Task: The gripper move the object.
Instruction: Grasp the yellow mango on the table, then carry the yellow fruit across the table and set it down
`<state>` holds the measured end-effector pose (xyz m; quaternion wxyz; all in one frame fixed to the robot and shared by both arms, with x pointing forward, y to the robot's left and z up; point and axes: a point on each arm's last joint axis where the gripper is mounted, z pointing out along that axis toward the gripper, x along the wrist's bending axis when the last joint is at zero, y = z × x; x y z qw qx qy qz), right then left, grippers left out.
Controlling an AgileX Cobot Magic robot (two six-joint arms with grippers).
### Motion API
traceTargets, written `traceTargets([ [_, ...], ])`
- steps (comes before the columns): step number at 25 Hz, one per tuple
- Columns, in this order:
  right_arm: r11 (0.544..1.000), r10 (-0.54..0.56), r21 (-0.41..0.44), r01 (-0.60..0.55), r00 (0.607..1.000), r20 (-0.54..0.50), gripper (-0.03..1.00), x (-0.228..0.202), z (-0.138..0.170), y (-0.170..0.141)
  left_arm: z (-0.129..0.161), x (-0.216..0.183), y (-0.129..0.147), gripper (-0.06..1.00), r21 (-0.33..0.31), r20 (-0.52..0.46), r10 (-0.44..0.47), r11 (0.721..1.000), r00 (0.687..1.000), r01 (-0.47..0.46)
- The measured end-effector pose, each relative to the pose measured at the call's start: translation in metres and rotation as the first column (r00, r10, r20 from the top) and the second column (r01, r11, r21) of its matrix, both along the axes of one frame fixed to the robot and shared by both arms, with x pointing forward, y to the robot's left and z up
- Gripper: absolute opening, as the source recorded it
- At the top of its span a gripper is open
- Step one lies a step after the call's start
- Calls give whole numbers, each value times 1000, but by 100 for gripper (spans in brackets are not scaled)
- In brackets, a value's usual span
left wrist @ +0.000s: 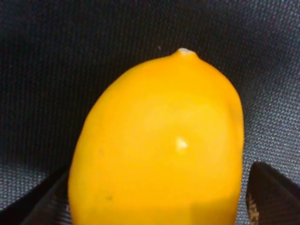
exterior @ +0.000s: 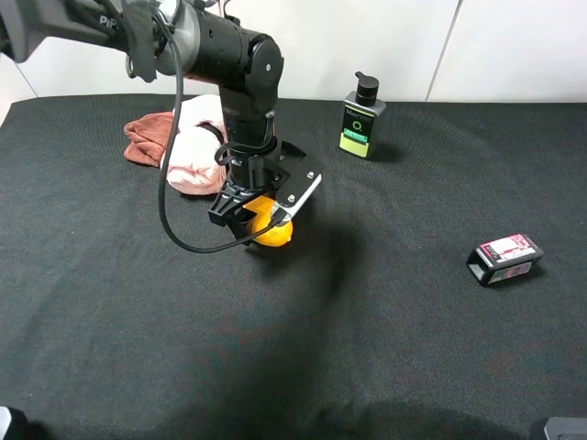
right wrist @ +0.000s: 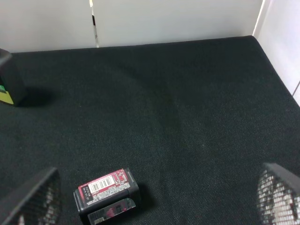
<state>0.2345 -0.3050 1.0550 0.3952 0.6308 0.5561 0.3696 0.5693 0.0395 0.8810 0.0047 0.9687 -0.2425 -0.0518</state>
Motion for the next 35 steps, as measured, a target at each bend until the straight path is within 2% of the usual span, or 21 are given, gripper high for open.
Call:
traceTargets([
  [8,1000,0,0,0,1000,0,63,0,0,0,-9,0,0,76,7,-9,0,1000,1000,1],
  [18,1000,0,0,0,1000,0,63,0,0,0,-9,3,-2,76,-18,25,2,1000,1000,-1],
  [35,1000,0,0,0,1000,0,63,0,0,0,-9,2,-2,76,-8,12,1,1000,1000,-1],
])
